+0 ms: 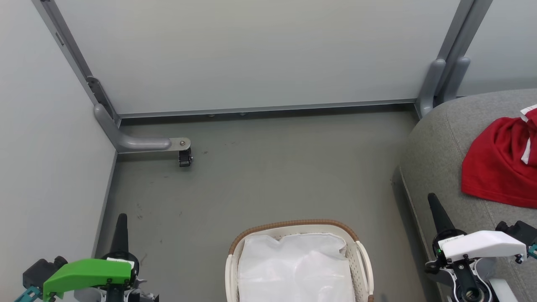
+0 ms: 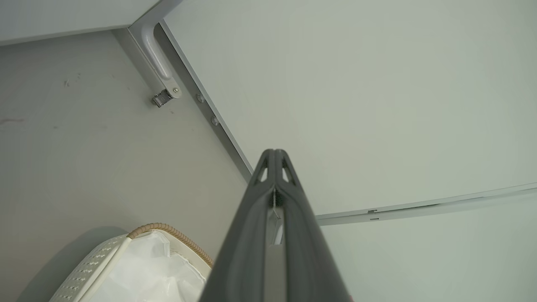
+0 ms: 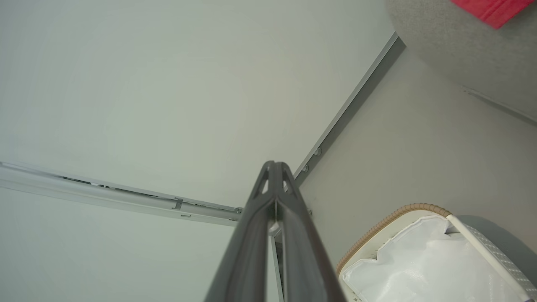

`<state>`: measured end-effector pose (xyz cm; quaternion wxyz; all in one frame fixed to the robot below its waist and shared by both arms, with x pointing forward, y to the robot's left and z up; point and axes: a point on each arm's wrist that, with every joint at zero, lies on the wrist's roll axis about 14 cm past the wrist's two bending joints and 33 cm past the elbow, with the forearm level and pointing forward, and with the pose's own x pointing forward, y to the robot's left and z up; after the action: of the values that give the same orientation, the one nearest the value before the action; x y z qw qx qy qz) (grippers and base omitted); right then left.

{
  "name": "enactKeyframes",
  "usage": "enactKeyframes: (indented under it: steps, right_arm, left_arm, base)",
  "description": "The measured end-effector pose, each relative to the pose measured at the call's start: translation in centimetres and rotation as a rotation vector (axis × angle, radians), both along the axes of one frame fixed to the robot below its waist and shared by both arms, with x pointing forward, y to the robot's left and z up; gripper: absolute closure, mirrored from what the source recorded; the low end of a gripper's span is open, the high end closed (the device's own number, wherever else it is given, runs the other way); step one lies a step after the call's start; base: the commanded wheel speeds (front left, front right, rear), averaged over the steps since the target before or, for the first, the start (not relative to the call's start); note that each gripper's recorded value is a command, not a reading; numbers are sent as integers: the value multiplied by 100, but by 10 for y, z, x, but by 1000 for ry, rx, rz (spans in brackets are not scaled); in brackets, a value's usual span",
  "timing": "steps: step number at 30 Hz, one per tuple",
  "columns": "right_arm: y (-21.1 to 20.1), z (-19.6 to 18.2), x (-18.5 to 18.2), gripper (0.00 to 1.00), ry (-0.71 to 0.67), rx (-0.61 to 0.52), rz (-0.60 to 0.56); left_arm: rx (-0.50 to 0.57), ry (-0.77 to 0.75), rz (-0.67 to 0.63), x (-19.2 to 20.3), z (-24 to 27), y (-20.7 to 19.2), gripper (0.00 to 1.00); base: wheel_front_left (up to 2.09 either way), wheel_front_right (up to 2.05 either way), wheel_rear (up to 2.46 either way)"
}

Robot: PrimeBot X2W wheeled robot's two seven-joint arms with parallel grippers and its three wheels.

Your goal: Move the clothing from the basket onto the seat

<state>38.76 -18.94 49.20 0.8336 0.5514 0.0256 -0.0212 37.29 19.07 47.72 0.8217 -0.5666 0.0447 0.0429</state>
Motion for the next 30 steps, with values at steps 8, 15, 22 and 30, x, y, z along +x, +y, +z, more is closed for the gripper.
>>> enactKeyframes:
  steps: [8,15,22,30]
  right_arm:
    - [-2,3,0,100,-9,71,-4]
    - [-3,6,0,100,-17,131,-7]
    - [-5,9,0,100,-27,186,-7]
    - [-6,12,1,100,-38,247,-6]
  left_arm:
    - [-65,-15,2,2,4,1,100]
    - [-120,-30,3,4,9,2,100]
    - [-168,-43,5,6,12,3,100]
    - [-222,-64,5,8,18,5,100]
  base:
    - [0,0,0]
    - [0,0,0]
    - [0,0,0]
    - [0,0,0]
